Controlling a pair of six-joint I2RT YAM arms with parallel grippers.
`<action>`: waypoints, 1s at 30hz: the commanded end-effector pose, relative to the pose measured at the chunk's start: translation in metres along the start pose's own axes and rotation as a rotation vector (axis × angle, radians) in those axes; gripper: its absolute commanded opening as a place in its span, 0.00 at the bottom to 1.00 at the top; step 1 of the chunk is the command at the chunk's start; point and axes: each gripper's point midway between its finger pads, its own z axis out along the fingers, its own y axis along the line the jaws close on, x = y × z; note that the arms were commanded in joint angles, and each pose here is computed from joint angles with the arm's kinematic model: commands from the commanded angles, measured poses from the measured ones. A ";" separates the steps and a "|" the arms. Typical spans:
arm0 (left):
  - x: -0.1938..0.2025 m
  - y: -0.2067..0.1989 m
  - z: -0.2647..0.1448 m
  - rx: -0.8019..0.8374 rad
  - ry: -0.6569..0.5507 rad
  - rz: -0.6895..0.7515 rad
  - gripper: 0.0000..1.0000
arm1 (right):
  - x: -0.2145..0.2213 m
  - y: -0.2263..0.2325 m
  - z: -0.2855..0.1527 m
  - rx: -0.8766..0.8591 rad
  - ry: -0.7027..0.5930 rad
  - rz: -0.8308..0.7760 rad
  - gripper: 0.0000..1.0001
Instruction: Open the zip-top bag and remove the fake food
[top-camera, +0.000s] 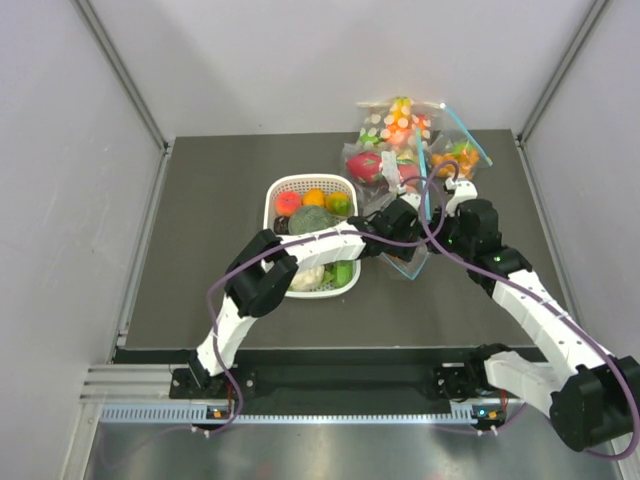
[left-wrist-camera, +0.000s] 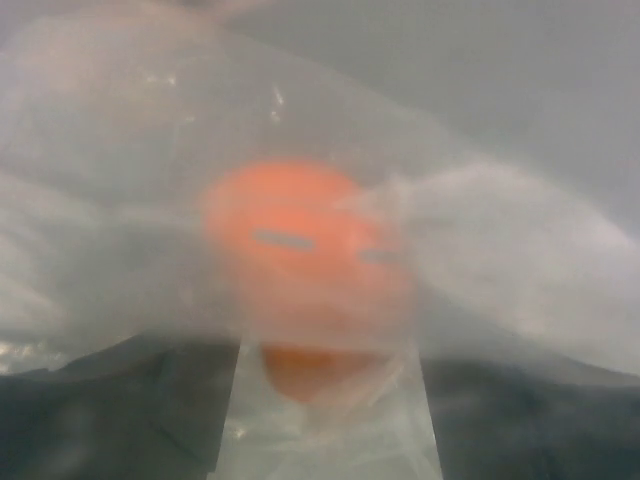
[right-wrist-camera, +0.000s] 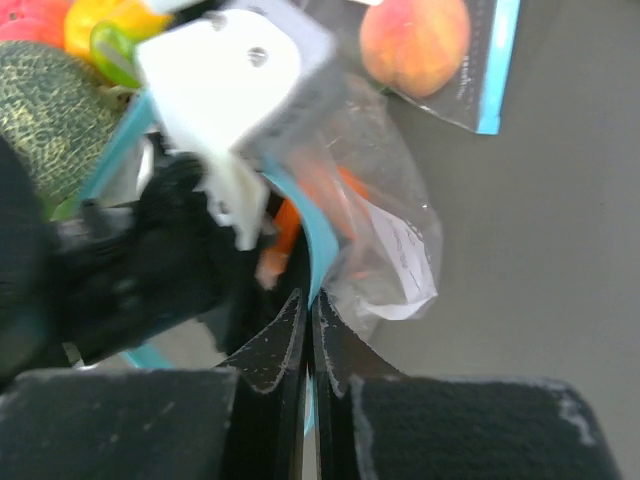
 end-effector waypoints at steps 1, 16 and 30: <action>0.014 0.005 0.014 -0.051 0.020 0.033 0.72 | -0.020 0.026 -0.007 -0.116 -0.077 -0.008 0.00; -0.056 0.012 -0.042 -0.037 -0.174 -0.019 0.78 | -0.018 0.025 -0.009 -0.113 -0.068 -0.007 0.00; -0.073 0.025 -0.022 -0.036 -0.205 -0.045 0.85 | -0.016 0.025 -0.011 -0.110 -0.064 -0.012 0.00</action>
